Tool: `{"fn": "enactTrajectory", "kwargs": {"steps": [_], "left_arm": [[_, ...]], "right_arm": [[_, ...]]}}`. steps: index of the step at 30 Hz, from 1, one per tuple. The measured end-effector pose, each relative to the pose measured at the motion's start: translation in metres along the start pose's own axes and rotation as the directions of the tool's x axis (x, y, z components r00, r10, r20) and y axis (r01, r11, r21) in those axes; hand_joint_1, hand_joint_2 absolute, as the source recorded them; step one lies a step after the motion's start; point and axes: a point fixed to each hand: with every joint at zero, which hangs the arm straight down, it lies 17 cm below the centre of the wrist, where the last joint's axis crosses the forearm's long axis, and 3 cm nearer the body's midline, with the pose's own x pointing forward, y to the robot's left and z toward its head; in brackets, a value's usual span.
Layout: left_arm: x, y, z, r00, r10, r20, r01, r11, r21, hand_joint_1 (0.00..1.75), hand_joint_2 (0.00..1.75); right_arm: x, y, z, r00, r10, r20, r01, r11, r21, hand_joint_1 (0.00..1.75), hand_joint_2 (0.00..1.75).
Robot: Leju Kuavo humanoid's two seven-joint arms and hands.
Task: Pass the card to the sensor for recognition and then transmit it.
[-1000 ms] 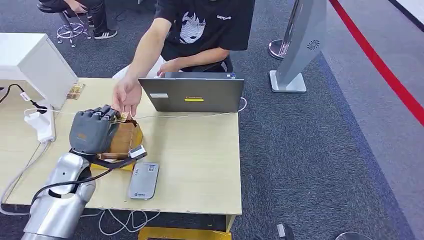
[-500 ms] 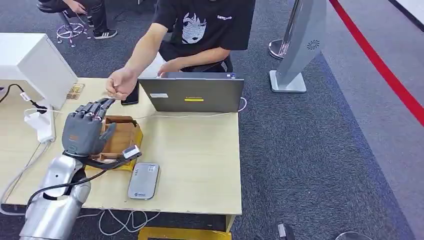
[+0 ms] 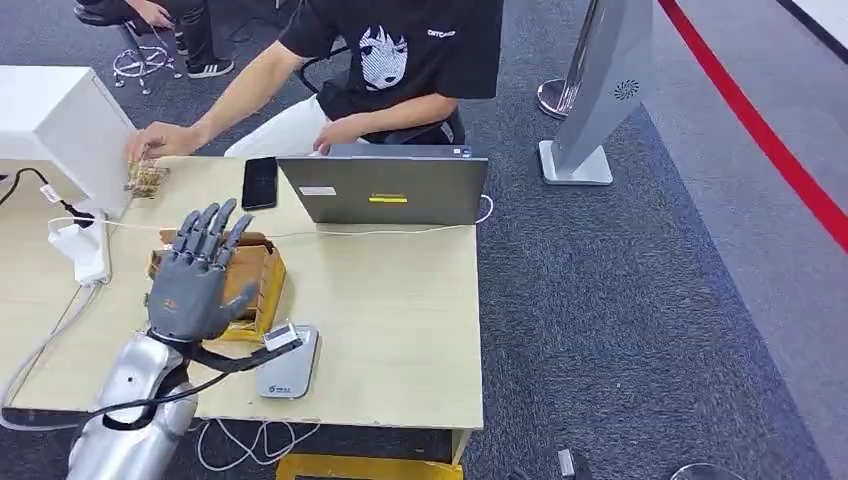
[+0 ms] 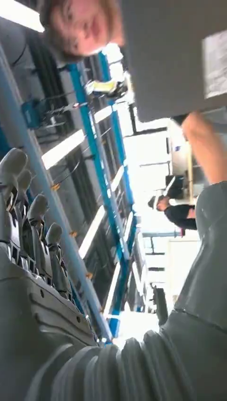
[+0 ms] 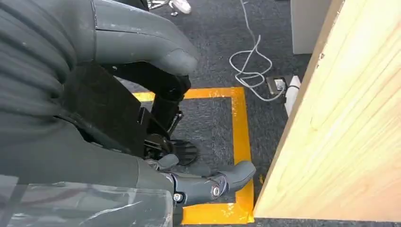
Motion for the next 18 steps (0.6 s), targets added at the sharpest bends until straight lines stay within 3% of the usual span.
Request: {"fn": "enactTrajectory", "kwargs": {"steps": [7, 18], "left_arm": [[0.019, -0.026, 0.028, 0.999, 0.041, 0.01, -0.04, 0.995, -0.093, 0.0, 1.75], [0.004, -0.038, 0.045, 1.0, 0.01, -0.025, -0.014, 0.989, -0.148, 0.0, 1.75]], "right_arm": [[-0.001, -0.004, 0.002, 1.0, -0.018, 0.011, 0.018, 1.0, -0.014, 0.0, 1.75], [-0.002, -0.006, 0.003, 1.0, -0.023, 0.011, 0.023, 1.0, -0.02, 0.0, 1.75]]}}
